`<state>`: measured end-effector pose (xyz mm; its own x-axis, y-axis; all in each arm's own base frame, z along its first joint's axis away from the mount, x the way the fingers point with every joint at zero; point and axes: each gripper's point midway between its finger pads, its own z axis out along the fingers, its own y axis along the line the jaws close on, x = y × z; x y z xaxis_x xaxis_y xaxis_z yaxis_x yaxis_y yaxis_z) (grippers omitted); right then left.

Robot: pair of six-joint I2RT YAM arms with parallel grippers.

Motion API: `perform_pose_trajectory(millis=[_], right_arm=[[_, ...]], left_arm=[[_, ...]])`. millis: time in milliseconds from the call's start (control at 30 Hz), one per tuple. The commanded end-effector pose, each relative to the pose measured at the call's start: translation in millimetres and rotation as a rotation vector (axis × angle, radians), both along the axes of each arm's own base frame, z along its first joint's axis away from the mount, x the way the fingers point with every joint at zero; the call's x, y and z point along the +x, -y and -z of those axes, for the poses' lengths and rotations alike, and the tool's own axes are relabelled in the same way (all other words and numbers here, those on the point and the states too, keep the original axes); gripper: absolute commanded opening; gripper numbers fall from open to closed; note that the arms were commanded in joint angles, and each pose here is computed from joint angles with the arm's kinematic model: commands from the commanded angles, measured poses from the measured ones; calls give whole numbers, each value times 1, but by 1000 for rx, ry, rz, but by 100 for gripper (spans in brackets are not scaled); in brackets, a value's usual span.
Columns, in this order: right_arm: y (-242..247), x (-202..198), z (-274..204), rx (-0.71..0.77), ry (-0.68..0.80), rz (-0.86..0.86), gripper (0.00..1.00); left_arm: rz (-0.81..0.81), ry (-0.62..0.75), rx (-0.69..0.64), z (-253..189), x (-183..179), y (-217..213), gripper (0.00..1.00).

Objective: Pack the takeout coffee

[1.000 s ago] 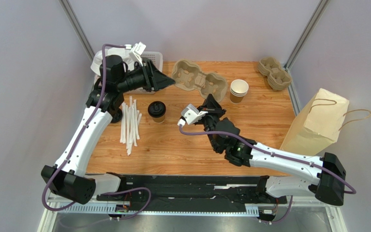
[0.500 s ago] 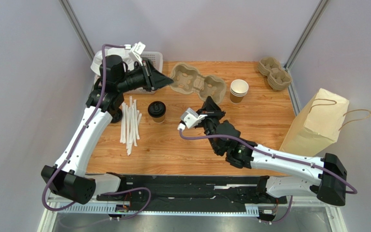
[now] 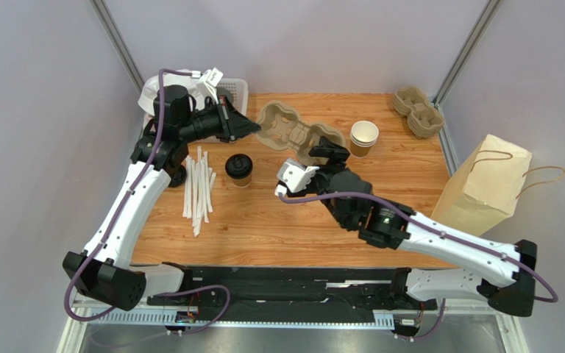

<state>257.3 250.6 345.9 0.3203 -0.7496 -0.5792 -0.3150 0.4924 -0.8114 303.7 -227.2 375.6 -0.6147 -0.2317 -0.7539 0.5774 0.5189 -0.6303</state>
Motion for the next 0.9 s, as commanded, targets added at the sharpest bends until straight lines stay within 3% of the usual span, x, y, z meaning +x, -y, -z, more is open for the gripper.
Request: perform_pose_trajectory(millis=[0,100,133,200,233,300,333,400,433,500,800,867], right_arm=[[3,-55,-27,17,-195,-322,85],[15,-55,-58,28,-239,-299,89],[35,-40,-92,115,-216,-226,89],[48,-23,-87,117,-307,-177,89],[82,-4,-106,171,-296,-71,91],[107,8,-89,171,-396,-9,93],[148,23,-86,207,-413,121,97],[162,14,-81,267,-515,78,100],[191,23,-77,305,-543,165,100],[202,12,-75,322,-590,161,100],[322,0,-40,357,-766,422,98],[350,2,-54,316,-707,487,98]], left_arm=[[29,93,9,-19,-1,-8,0],[73,130,37,-16,-5,-8,0],[93,150,40,-17,-9,-8,0],[132,188,48,-15,-14,-6,0],[139,200,52,-15,-17,-7,0],[163,215,67,-11,-21,-7,0],[173,222,73,-11,-22,-7,0],[190,234,79,-7,-24,-6,0],[195,238,79,-7,-26,-6,0],[189,232,82,-3,-24,-6,0],[221,233,110,13,-23,-5,0],[234,228,107,16,-25,-4,0]])
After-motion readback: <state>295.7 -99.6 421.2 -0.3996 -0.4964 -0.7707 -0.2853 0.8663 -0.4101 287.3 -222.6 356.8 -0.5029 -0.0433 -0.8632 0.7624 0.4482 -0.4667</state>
